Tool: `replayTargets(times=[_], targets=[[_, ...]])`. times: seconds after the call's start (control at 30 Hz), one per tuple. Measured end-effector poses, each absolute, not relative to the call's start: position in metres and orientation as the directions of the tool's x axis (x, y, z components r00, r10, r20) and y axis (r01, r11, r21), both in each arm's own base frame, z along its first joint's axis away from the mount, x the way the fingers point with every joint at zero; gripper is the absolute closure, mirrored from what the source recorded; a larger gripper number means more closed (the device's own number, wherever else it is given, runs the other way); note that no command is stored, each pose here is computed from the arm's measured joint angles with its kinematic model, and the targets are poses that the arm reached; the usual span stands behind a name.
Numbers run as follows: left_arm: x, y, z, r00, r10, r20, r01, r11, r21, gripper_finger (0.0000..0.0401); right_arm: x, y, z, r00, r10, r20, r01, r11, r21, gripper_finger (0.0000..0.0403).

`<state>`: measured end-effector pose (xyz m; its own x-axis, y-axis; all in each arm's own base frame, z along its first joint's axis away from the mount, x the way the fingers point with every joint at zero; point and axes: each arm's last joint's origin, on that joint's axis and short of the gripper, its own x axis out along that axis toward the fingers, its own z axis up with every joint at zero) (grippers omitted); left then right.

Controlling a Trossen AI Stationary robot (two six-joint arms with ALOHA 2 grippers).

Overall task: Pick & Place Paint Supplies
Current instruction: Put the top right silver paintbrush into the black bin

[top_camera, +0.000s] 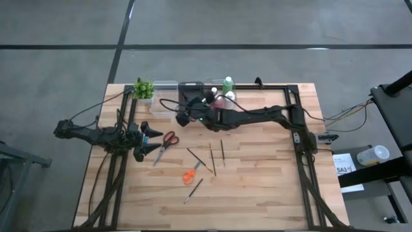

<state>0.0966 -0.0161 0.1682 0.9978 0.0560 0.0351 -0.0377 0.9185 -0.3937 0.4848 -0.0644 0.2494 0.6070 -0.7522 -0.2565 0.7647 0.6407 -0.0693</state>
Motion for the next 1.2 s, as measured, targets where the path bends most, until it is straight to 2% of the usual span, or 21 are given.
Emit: replayTargets(times=[0.13, 0.27, 0.47, 0.77, 1.2], targets=[[0.097, -0.015, 0.168, 0.995, 0.087, 0.037, -0.066, 0.917, -0.394, 0.0098, 0.501, -0.076, 0.24, 0.575, -0.764, -0.293, 0.776, 0.623, -0.101, 0.0387], [0.097, -0.015, 0.169, 0.995, 0.089, 0.038, -0.067, 0.917, -0.393, 0.0098, 0.511, -0.085, 0.232, 0.526, -0.77, -0.361, 0.808, 0.585, -0.07, 0.0387], [0.096, -0.015, 0.169, 0.995, 0.091, 0.038, -0.069, 0.917, -0.393, 0.0098, 0.515, -0.096, 0.237, 0.462, -0.786, -0.411, 0.846, 0.53, -0.061, 0.0387], [0.096, -0.015, 0.169, 0.995, 0.092, 0.039, -0.069, 0.917, -0.394, 0.0098, 0.508, -0.113, 0.242, 0.51, -0.706, -0.492, 0.834, 0.546, 0.082, 0.0387], [0.096, -0.015, 0.169, 0.995, 0.092, 0.039, -0.069, 0.916, -0.396, 0.0098, 0.497, -0.146, 0.229, 0.494, -0.635, -0.594, 0.851, 0.493, 0.181, 0.0387]])
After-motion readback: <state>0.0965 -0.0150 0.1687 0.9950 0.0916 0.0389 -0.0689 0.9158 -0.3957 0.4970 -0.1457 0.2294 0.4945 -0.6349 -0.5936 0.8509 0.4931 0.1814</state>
